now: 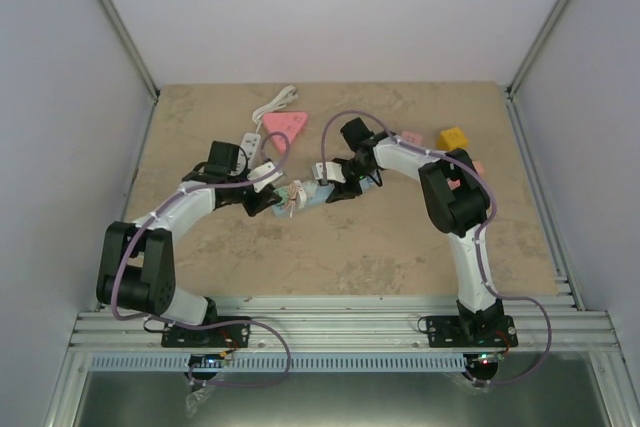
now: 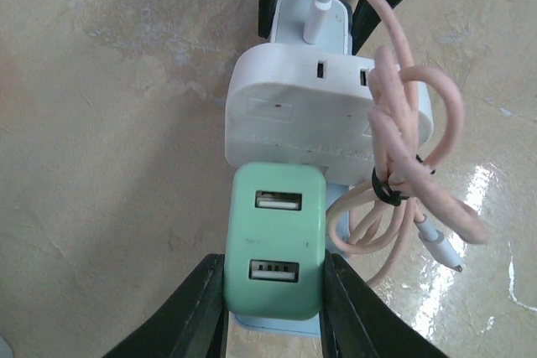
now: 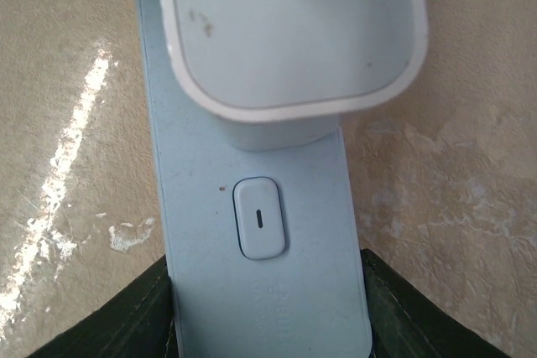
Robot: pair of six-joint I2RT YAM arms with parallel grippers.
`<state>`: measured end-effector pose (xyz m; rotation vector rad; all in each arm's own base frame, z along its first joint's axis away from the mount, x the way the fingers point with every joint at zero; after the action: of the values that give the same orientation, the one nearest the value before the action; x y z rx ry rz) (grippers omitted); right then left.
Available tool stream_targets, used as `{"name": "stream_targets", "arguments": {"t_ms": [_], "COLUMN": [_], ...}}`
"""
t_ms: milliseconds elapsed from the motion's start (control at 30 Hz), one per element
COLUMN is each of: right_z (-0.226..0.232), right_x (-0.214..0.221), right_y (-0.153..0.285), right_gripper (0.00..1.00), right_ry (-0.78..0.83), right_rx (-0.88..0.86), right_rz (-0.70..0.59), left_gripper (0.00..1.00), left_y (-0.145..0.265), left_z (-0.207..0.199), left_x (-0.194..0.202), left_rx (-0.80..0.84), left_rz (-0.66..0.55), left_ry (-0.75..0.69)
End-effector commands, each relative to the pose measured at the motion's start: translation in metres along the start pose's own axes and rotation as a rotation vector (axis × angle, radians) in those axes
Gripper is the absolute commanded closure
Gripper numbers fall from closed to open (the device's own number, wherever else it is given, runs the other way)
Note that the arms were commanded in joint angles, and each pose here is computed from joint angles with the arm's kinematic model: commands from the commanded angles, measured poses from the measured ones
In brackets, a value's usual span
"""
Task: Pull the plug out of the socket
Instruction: Remove the plug from the socket.
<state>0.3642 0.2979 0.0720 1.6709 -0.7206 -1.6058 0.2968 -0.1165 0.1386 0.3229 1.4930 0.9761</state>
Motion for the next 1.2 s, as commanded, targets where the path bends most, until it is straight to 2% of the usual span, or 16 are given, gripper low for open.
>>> {"name": "stream_targets", "arguments": {"t_ms": [0,300,567,967,1167], "right_z": [0.003,0.004,0.003,0.004,0.004], "right_x": [0.029,0.027,0.028,0.031,0.03], "right_y": [-0.01,-0.01,-0.01,-0.009,-0.008], "right_gripper": [0.99,0.99,0.99,0.99,0.99], "right_ry": [-0.061,-0.06,-0.063,-0.054,-0.048], "right_rx": [-0.021,-0.023,-0.02,-0.011,-0.007], "right_rz": [0.103,0.1,0.106,0.118,0.115], "left_gripper": [1.0,1.0,1.0,1.0,1.0], "left_y": [0.006,-0.009,-0.004,0.005,-0.008], "left_z": [0.012,-0.001,0.004,0.014,0.015], "left_x": [-0.012,-0.007,-0.015,-0.016,-0.006], "left_rx": [-0.055,-0.07,-0.129,0.064,0.144], "left_rz": [-0.066,0.009,-0.005,-0.111,-0.063], "left_ry": [-0.026,-0.095,-0.09,0.036,0.091]}}
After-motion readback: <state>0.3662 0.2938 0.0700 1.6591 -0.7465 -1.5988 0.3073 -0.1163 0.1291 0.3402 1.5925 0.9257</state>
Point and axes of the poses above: each gripper's point midway between its finger pads, its own y axis back along the fingers, its own z axis along the line the jaws close on, x = y × z, the point moved 6 cm from there along y, back along the fingers, and after that the axes turned 11 degrees about -y, right-handed, at the moved point
